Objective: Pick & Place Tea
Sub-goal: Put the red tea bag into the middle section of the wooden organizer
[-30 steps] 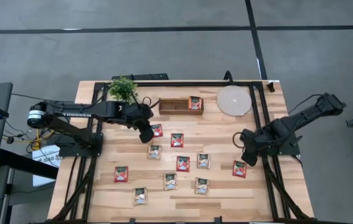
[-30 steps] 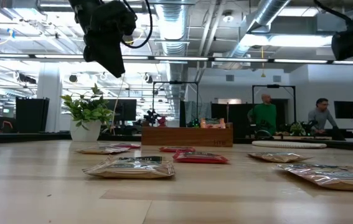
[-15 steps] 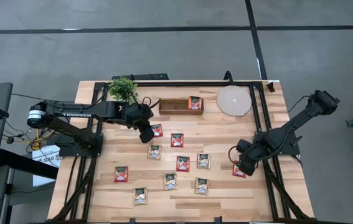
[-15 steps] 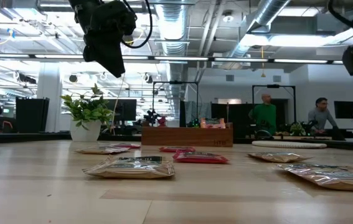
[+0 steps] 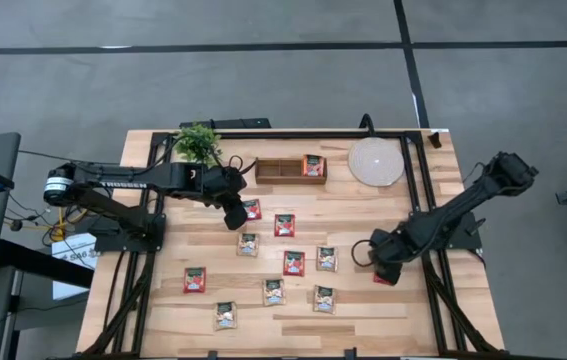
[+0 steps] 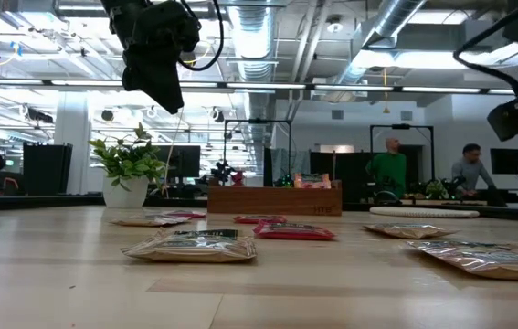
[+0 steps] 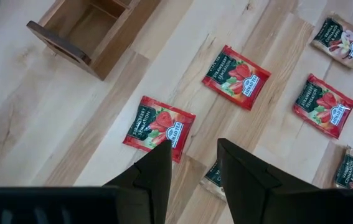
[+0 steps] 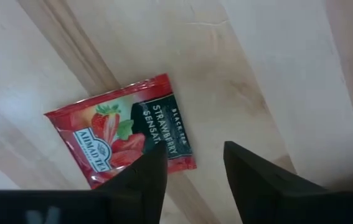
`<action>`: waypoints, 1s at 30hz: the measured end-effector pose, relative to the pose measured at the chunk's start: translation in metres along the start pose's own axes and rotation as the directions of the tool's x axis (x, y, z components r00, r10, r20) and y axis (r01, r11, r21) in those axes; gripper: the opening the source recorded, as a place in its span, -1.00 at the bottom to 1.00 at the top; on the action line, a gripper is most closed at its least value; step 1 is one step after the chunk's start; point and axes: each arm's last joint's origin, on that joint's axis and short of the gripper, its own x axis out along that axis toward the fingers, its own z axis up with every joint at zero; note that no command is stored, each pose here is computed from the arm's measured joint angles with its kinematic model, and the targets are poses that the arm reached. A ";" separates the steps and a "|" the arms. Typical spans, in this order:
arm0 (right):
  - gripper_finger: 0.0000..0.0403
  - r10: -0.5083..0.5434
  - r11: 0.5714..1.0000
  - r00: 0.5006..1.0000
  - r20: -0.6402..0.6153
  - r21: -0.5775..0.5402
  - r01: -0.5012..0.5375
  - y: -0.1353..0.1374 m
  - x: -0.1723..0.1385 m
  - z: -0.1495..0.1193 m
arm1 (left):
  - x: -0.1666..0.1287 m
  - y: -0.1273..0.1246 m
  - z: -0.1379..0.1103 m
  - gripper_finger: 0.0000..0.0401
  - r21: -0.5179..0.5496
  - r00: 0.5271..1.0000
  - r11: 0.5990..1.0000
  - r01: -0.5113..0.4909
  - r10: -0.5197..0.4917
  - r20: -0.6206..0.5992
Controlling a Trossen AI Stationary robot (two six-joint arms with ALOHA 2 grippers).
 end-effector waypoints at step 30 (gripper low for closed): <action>-0.33 0.022 1.000 0.994 -0.107 0.005 -0.022 -0.016 0.025 -0.004 | 0.000 0.000 0.000 -0.39 0.013 1.000 1.000 0.000 0.000 -0.001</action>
